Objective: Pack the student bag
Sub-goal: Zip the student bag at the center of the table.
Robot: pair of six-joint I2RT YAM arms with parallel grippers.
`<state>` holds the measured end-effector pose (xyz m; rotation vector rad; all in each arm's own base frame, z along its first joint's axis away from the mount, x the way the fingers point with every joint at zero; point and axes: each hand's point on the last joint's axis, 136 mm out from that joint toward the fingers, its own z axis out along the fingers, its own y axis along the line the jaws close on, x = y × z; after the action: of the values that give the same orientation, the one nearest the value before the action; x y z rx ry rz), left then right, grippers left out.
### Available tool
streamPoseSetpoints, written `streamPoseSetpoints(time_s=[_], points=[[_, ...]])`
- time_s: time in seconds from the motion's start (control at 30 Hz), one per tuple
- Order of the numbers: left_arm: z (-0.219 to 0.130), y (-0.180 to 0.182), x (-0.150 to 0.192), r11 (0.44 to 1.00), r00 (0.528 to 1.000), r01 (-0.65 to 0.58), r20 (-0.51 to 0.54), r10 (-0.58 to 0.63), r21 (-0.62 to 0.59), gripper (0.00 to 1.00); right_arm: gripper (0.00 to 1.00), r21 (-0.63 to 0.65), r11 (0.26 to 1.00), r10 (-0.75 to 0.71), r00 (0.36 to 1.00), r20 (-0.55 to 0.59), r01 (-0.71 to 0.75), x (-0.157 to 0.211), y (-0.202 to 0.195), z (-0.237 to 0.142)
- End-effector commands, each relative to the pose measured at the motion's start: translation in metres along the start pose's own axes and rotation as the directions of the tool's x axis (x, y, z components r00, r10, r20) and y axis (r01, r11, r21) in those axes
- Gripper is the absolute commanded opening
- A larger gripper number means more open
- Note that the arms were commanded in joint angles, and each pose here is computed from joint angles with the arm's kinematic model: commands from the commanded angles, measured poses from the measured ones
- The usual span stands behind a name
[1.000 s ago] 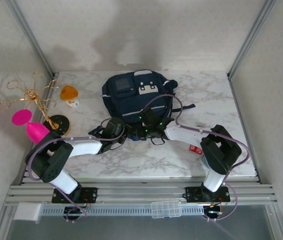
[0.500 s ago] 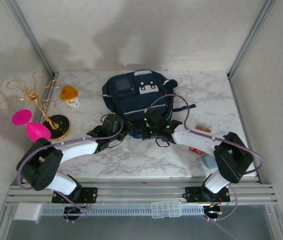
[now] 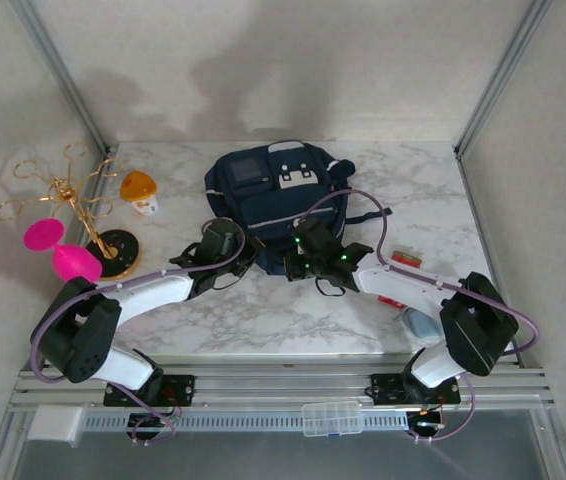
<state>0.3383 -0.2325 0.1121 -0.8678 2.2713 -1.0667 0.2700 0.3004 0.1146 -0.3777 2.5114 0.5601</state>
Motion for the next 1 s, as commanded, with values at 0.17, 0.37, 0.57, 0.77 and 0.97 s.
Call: streamPoseSetpoints(time_s=[0.17, 0.37, 0.57, 0.77, 0.97], points=[[0.001, -0.009, -0.017, 0.999, 0.988, 0.05, 0.145, -0.052, 0.018, 0.0, 0.15, 0.084, 0.991, 0.112, 0.993, -0.039, -0.109, 0.003, -0.003, 0.016], [0.004, -0.012, -0.014, 0.999, 0.989, 0.046, 0.136, -0.049, 0.024, 0.0, 0.25, 0.017, 0.995, 0.096, 0.992, -0.087, -0.095, 0.011, 0.014, 0.023], [0.007, -0.011, -0.012, 0.999, 0.991, 0.046, 0.124, -0.048, 0.024, 0.0, 0.21, 0.074, 0.994, 0.087, 0.992, -0.092, -0.08, 0.02, 0.005, 0.019], [0.009, -0.008, -0.012, 0.999, 0.991, 0.041, 0.125, -0.043, 0.012, 0.0, 0.16, 0.048, 0.997, 0.061, 0.993, -0.101, -0.057, 0.022, 0.011, 0.014], [0.005, 0.003, -0.027, 0.998, 0.981, 0.005, 0.192, 0.008, -0.07, 0.0, 0.0, 0.123, 0.992, 0.041, 0.994, -0.098, -0.029, 0.022, -0.01, -0.001]])
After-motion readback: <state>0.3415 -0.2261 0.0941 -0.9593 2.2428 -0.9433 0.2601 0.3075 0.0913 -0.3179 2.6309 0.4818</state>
